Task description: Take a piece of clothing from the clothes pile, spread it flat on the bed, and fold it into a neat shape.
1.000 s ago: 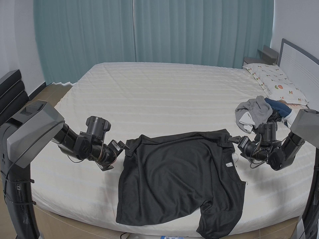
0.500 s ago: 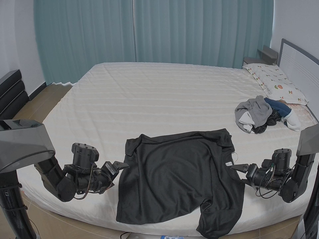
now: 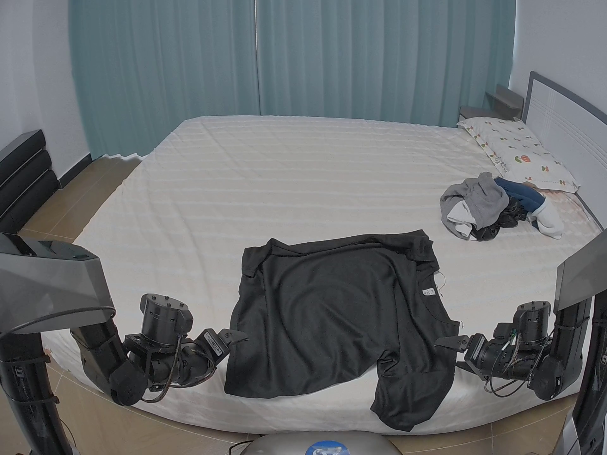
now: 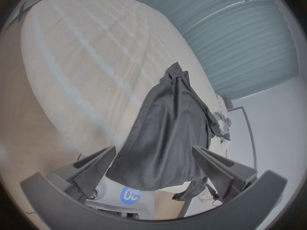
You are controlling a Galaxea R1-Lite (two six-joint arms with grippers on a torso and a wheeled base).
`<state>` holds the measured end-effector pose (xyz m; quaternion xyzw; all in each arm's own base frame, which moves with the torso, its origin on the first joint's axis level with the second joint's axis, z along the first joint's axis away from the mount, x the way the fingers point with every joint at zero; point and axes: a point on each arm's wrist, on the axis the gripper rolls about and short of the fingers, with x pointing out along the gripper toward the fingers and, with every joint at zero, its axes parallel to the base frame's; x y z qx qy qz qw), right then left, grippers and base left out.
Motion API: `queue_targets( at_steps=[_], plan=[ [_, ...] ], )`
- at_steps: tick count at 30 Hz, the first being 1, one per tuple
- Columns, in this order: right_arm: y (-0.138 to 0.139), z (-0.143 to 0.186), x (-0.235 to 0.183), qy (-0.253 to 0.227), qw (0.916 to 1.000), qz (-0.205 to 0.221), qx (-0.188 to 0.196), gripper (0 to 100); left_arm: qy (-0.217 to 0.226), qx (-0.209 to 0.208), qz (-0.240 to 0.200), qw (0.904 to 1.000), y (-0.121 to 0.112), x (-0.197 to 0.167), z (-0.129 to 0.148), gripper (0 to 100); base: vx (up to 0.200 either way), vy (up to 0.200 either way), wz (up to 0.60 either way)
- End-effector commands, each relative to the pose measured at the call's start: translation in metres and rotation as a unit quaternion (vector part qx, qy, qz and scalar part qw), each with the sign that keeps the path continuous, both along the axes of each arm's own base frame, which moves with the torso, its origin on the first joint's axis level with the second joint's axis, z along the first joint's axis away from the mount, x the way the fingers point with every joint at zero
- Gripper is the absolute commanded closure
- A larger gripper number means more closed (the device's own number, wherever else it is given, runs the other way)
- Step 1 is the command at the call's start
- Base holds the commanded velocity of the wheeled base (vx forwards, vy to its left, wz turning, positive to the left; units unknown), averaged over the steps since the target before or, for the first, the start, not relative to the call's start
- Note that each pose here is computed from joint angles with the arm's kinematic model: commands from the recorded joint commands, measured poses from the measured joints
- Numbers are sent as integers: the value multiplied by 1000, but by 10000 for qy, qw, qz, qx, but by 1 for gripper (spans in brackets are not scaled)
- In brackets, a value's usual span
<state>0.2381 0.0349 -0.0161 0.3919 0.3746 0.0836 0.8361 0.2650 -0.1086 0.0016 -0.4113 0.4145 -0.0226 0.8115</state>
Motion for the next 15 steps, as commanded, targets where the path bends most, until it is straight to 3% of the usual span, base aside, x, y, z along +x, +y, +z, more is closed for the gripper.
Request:
queue_targets(
  at_steps=[1, 4, 8, 15],
  plan=[
    [0, -7, -1, 79, 10000, 39, -43, 0, 95, 439, -140, 9989, -11, -5, -16, 0, 0, 0, 0],
    [1, -8, 1, 54, 10000, 57, -41, 0, 78, 778, -188, 9968, -19, -6, -26, 0, 0, 0, 0],
    [4, -10, 2, 60, 9999, 105, -47, 0, -236, 809, -307, 9960, -31, -7, -28, 0, 0, 0, 0],
    [7, -10, 3, 33, 9998, 172, -55, 0, -331, 1056, -535, 9924, -35, -3, -37, 0, 0, 0, 0]
  ],
)
